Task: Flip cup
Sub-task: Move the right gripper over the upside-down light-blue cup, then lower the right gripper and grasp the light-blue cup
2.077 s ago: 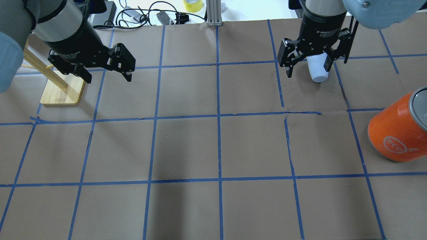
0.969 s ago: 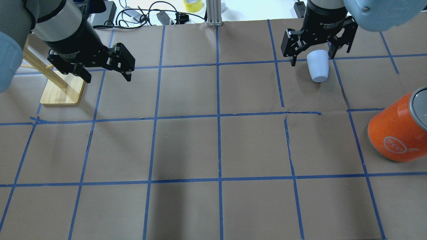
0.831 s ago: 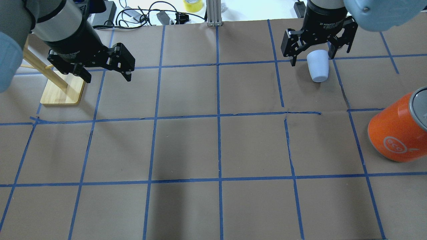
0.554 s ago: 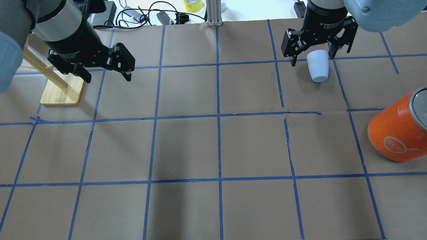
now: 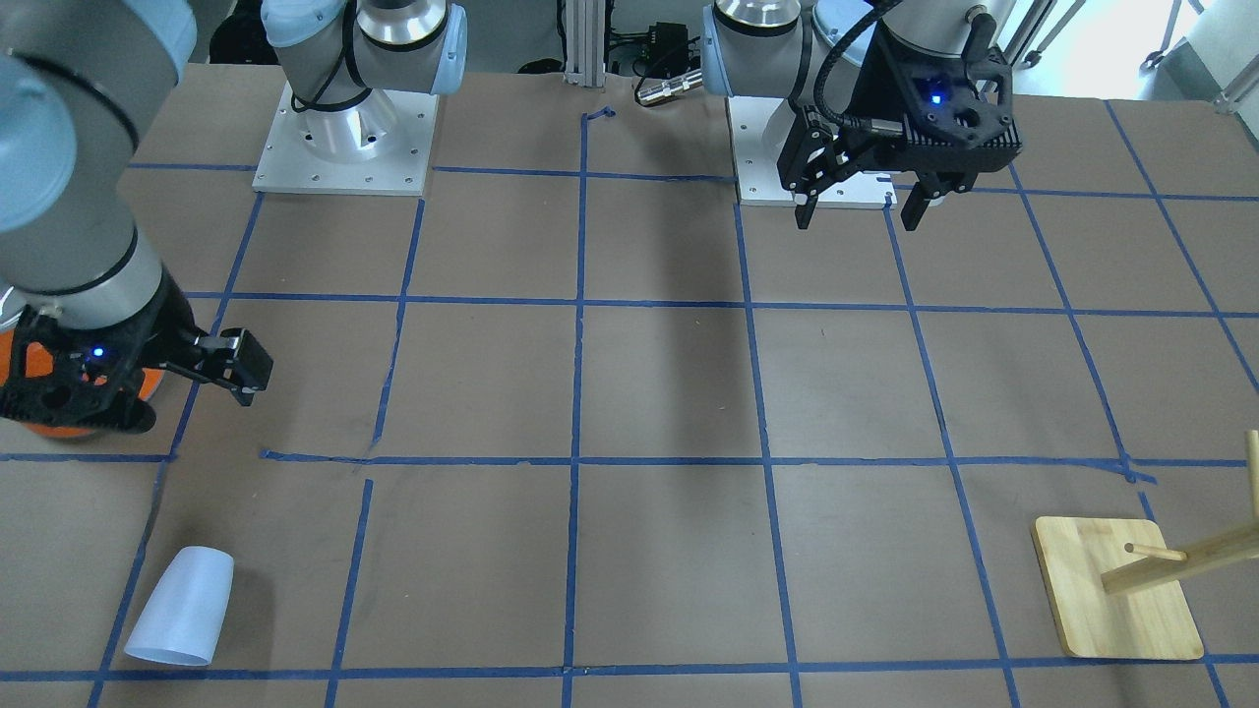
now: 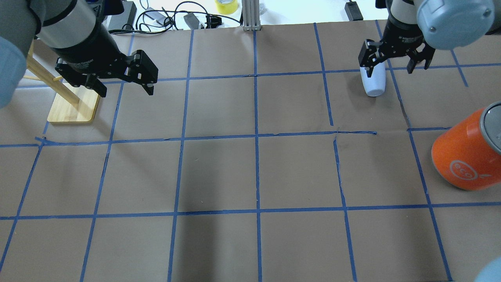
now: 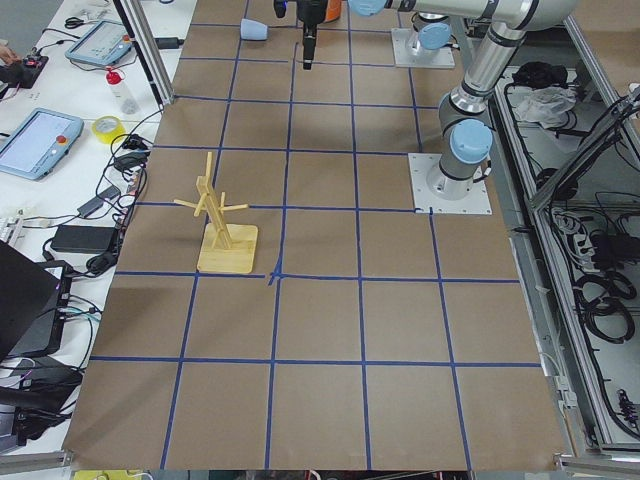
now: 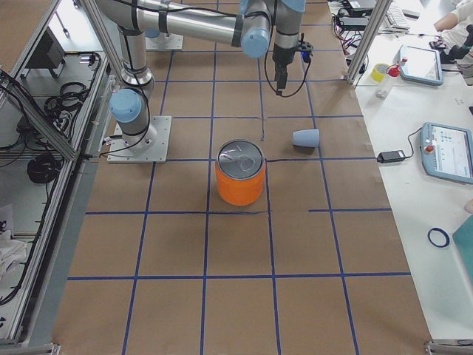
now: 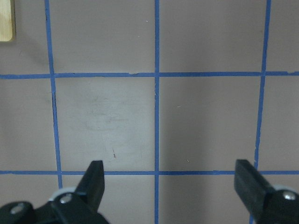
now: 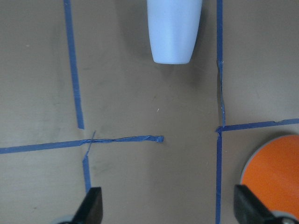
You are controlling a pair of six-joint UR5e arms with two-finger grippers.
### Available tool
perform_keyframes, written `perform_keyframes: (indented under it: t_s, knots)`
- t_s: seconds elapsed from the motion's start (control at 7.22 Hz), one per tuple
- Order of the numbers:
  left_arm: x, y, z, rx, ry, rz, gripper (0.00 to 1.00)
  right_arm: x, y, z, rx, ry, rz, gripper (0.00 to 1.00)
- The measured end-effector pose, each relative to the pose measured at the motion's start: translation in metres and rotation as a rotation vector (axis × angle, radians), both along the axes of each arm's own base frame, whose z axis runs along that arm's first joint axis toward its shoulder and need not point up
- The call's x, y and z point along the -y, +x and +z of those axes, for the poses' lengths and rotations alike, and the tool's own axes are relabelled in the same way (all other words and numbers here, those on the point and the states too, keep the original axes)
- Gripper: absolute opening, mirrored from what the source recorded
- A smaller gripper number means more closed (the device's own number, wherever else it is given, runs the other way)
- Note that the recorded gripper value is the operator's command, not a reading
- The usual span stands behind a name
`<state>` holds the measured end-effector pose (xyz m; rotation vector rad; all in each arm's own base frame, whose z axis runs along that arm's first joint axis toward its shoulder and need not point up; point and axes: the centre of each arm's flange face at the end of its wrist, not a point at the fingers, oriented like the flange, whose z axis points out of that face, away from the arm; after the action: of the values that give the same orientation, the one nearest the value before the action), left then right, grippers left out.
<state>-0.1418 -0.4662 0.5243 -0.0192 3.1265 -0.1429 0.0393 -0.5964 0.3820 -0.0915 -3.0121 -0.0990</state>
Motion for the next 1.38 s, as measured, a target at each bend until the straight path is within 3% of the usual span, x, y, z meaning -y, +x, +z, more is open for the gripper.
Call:
perform_keyframes:
  t_s: [0.14,0.55,0.69,0.97,1.38]
  knots:
    - [0.0,0.0,0.0,0.0,0.0,0.0,1.0,0.009,-0.026,-0.037,0.014,0.045,-0.009,1.0]
    - [0.0,0.0,0.001,0.0,-0.001,0.0,1.0,0.048,-0.052,-0.127,0.017,0.021,-0.005,1.0]
    - [-0.001,0.0,0.001,0.0,-0.001,0.0,1.0,0.057,-0.054,-0.147,0.012,-0.01,-0.001,1.0]
    - [-0.001,0.0,0.001,0.001,-0.001,0.0,1.0,0.068,-0.056,-0.16,0.0,-0.075,0.003,1.0]
    - [-0.001,0.0,0.001,0.001,0.0,0.0,1.0,0.075,-0.055,-0.173,0.023,-0.104,0.003,1.0]
